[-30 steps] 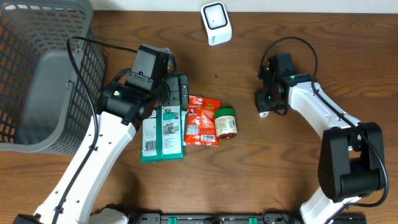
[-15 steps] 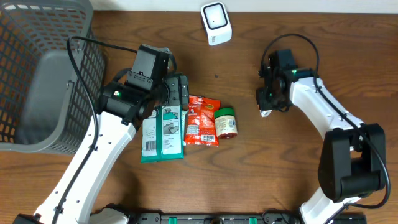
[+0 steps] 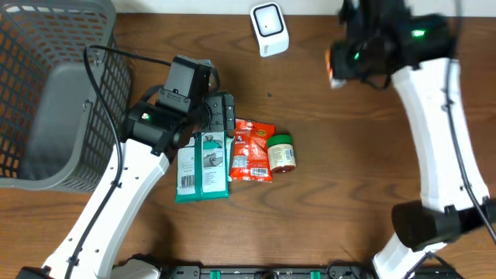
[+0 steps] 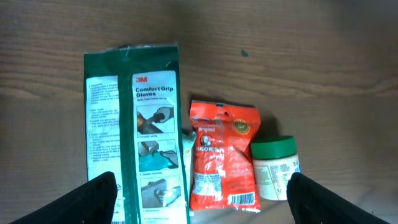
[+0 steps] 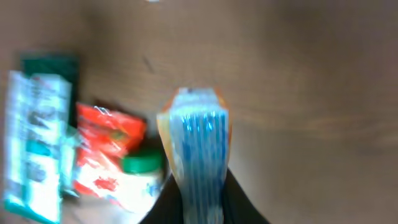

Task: Scan the item barcode
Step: 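Carry the orange box to the white scanner, barcode facing it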

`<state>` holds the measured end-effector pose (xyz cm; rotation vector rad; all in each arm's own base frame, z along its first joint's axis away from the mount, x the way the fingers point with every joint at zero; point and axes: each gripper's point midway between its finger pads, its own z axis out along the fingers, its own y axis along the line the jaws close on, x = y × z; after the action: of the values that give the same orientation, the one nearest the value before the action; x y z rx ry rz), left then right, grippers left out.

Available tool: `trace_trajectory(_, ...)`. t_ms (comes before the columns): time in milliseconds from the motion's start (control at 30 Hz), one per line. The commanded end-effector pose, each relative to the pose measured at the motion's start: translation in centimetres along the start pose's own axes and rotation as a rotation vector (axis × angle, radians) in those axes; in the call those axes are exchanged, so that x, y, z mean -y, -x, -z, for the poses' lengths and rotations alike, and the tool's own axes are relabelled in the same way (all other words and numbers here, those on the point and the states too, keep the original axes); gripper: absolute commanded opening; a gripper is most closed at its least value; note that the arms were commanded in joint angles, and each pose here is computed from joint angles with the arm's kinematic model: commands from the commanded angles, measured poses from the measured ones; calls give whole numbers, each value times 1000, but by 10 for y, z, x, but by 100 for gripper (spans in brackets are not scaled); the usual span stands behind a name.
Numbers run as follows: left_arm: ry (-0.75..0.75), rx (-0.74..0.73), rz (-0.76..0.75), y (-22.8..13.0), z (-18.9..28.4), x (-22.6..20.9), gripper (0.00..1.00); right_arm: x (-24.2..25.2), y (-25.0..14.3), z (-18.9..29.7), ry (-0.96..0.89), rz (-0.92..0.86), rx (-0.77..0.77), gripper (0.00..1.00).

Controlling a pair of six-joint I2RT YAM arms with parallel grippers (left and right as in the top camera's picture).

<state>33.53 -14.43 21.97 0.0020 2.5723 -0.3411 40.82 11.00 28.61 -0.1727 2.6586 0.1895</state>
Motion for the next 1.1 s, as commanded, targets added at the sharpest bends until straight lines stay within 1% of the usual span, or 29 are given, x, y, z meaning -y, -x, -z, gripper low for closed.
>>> trace_trajectory(0,-6,11,-19,5,3,2,87,-10,32,29,-1,-13,93,1)
trace_trajectory(67,-6,11,-20,5,3,2,87,-15,45,31,7,-6,123,1)
trace_trajectory(133,-6,11,-19,5,3,2,87,-20,55,22,14,0,139,1)
trace_trajectory(233,-6,11,-19,5,3,2,87,-29,71,-10,24,24,148,1)
trace_trajectory(400,-6,11,-19,5,3,2,87,-57,102,-71,47,133,203,1)
trace_trajectory(467,-6,11,-19,5,3,2,87,-65,114,-100,33,153,230,1)
trace_trajectory(600,-6,11,-19,5,3,2,87,-77,128,-141,27,170,273,1)
trace_trajectory(767,-6,11,-19,5,3,2,87,-76,135,-188,5,169,290,1)
trace_trajectory(1067,-6,11,-19,5,3,2,87,-70,127,-253,-17,188,266,1)
